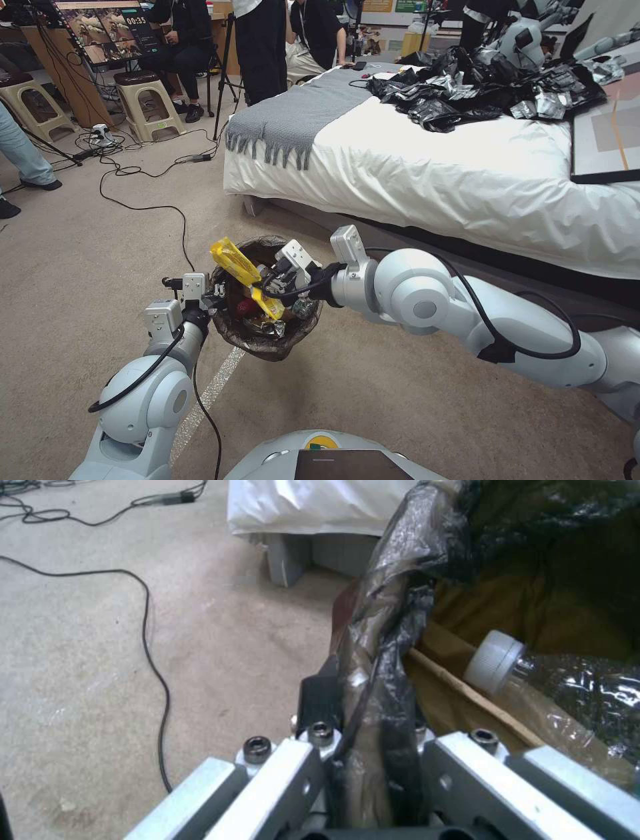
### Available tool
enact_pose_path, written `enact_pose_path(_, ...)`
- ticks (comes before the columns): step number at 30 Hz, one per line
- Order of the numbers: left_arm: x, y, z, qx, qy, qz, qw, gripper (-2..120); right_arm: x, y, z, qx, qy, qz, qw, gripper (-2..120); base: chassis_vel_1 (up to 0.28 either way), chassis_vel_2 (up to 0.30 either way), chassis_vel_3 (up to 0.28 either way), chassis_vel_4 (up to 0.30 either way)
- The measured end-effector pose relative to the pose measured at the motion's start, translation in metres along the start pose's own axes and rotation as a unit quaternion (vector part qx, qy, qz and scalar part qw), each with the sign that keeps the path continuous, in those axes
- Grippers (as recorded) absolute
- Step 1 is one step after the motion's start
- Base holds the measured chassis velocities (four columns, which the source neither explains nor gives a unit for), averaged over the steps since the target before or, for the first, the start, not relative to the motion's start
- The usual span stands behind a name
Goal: Pick up the trash bin, then pick up the garbage from the floor and place it into the trash bin.
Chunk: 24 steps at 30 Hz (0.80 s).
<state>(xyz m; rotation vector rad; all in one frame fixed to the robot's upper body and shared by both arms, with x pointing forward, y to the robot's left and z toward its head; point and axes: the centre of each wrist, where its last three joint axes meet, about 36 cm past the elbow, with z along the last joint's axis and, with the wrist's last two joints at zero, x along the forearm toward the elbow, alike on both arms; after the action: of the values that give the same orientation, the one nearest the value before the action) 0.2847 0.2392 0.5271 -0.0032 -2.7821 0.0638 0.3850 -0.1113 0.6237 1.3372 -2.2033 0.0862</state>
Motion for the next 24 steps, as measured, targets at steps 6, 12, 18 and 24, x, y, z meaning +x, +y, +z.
enact_pose_path(6, 0.000, 0.003, -0.001, -0.003, -0.001, -0.003, 1.0000, 0, -0.007, -0.005, 0.015, -0.012, 0.010, 0.008, 1.000, 0, 0.000, 0.000, 0.000, 0.000)
enact_pose_path(12, 0.000, 0.004, -0.001, -0.003, 0.000, -0.004, 1.0000, 0, -0.012, -0.006, 0.023, -0.018, 0.018, 0.010, 1.000, 6, 0.000, 0.000, 0.000, 0.000)
enact_pose_path(18, 0.000, 0.004, -0.001, -0.003, 0.000, -0.004, 1.0000, 0, -0.009, -0.011, 0.019, -0.020, 0.008, 0.019, 1.000, 26, 0.000, 0.000, 0.000, 0.000)
enact_pose_path(24, 0.000, 0.003, 0.000, -0.002, 0.000, -0.005, 1.0000, 0, -0.008, -0.016, 0.017, -0.028, -0.004, 0.027, 0.999, 47, 0.000, 0.000, 0.000, 0.000)
